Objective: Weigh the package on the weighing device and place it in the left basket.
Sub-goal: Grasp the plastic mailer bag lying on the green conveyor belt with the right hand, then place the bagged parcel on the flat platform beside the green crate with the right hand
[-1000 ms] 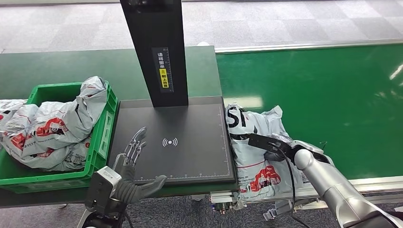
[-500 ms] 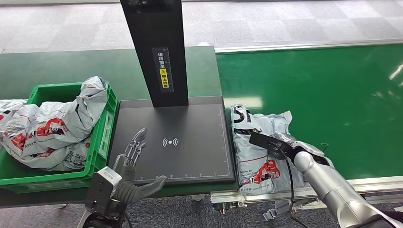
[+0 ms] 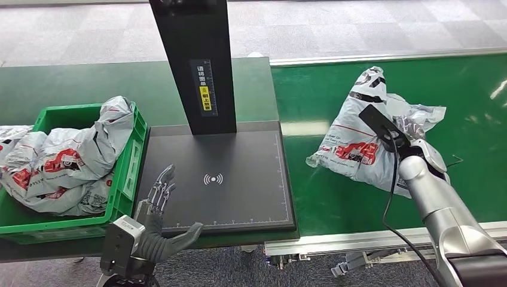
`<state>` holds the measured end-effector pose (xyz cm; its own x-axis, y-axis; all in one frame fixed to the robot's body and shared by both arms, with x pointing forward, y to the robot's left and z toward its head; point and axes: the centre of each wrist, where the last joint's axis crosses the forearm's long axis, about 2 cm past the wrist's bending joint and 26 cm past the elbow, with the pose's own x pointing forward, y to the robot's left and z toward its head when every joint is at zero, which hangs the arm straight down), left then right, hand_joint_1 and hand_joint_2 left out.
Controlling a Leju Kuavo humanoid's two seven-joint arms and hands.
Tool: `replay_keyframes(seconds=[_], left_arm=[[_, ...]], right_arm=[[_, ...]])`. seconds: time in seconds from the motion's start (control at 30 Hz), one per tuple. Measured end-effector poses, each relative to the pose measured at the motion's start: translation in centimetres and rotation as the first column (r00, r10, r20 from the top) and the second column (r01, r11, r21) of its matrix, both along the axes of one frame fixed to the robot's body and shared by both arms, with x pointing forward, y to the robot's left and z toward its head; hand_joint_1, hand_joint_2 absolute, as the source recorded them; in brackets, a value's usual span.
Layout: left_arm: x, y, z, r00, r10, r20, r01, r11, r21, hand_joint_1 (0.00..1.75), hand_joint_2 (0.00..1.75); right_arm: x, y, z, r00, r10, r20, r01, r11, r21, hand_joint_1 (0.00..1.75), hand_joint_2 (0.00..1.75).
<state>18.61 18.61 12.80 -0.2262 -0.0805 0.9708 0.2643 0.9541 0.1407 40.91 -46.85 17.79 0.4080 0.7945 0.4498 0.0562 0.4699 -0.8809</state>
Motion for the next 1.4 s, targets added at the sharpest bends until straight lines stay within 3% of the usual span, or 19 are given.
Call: replay_keyframes(seconds=[0.27, 0.47, 0.7, 0.9, 1.1, 1.4], left_arm=[[-0.1, 0.1, -0.1, 0.999, 0.032, 0.001, -0.032, 0.999, -0.004, 0.00, 1.75], [-0.1, 0.1, -0.1, 0.999, 0.047, 0.009, -0.047, 0.999, -0.008, 0.00, 1.75], [0.2, 0.1, 0.1, 0.999, 0.035, 0.026, -0.035, 0.999, -0.010, 0.00, 1.75], [0.6, -0.1, 0.2, 0.999, 0.015, 0.035, -0.014, 1.000, -0.007, 0.00, 1.75], [1.4, -0.5, 0.3, 0.999, -0.024, 0.041, 0.024, 1.000, -0.008, 0.00, 1.75], [1.9, -1.1, 0.4, 0.997, -0.061, 0.043, 0.062, 0.998, -0.014, 0.00, 1.75]], right_arm=[[0.9, 1.0, 1.1, 0.989, 0.019, 0.147, -0.027, 0.998, 0.049, 1.75, 1.75], [2.0, 5.1, 2.0, 0.958, 0.185, 0.218, -0.216, 0.968, 0.130, 1.75, 1.75], [1.8, 11.9, 2.5, 0.876, 0.415, 0.245, -0.468, 0.853, 0.229, 1.75, 1.75], [0.4, 17.2, 1.8, 0.787, 0.567, 0.243, -0.617, 0.731, 0.293, 1.75, 1.75], [-0.6, 20.7, 1.1, 0.712, 0.670, 0.209, -0.693, 0.625, 0.359, 1.75, 1.75], [-0.2, 25.1, 0.8, 0.643, 0.754, 0.129, -0.743, 0.575, 0.342, 1.75, 1.75]])
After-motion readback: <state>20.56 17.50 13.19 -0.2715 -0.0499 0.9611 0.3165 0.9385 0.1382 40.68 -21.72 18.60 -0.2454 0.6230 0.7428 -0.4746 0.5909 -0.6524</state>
